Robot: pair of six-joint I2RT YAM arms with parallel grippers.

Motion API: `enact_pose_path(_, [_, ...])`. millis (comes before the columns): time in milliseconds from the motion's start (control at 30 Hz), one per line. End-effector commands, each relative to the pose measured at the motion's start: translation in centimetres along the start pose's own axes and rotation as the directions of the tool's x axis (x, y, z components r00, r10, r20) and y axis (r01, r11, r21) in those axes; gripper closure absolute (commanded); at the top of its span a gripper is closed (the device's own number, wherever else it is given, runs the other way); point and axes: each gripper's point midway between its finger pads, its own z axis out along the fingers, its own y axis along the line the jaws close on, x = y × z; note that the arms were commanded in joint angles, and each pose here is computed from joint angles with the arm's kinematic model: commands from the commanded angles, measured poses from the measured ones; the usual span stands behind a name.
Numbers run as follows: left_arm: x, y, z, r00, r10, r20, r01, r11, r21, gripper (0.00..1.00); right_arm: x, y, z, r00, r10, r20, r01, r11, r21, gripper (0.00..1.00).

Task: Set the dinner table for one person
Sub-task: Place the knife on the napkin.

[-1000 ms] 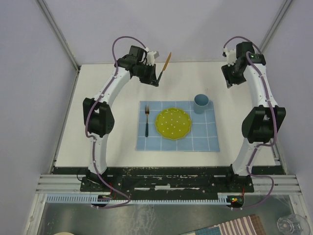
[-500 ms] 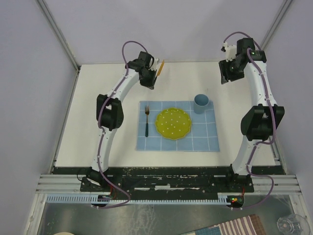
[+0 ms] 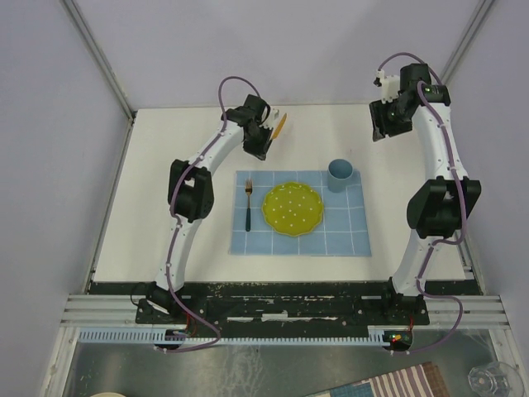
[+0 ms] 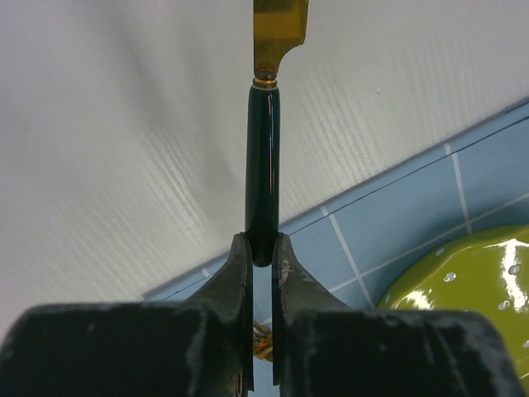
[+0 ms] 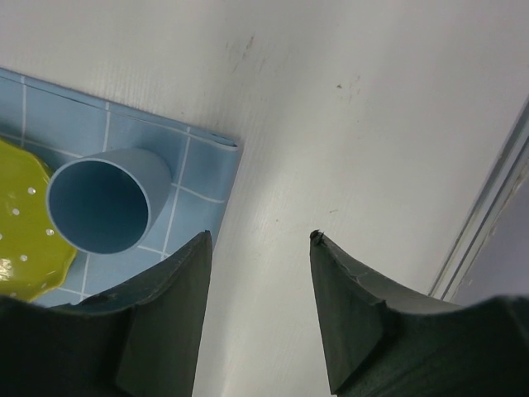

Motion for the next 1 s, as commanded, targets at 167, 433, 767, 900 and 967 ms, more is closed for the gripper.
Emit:
enact_pose_path(167, [-5.2, -6.1, -10.7, 0.97, 0.044, 0.238, -0.077, 0.988, 0.132, 0.97, 2.9, -5.7, -2.9, 0.999, 0.02, -0.025, -0.013, 0.959, 0.282, 0.41])
enact_pose_path(433, [-0.3, -13.2, -13.7, 0.991, 0.059, 0.117, -0.089, 0.958, 0.273, 0.97, 6.2, -11.7, -5.0, 0.984, 0.178, -0.01, -0.159, 0.898, 0.409, 0.41])
enact_pose_path(767, [7.7, -21.2, -15.2, 0.961, 0.277, 0.022, -0.27, 0.911, 0.312, 0.97, 6.8, -11.9, -7.4, 0.97, 0.226, 0.084, -0.241, 0.882, 0.406, 0.41])
enact_pose_path(900, [8.8, -24.6, -17.3, 0.921, 0.376, 0.102, -0.39, 0.878, 0.277, 0.97, 6.9, -11.5, -9.0, 0.966, 0.24, 0.096, -0.259, 0.883, 0.393, 0.41])
enact_pose_path(967, [10.2, -26.4, -17.6, 0.9, 0.423, 0.105, -0.435, 0.853, 0.289, 0.97, 7.2, -10.8, -10.0, 0.964, 0.244, 0.108, -0.267, 0.885, 0.38, 0.41])
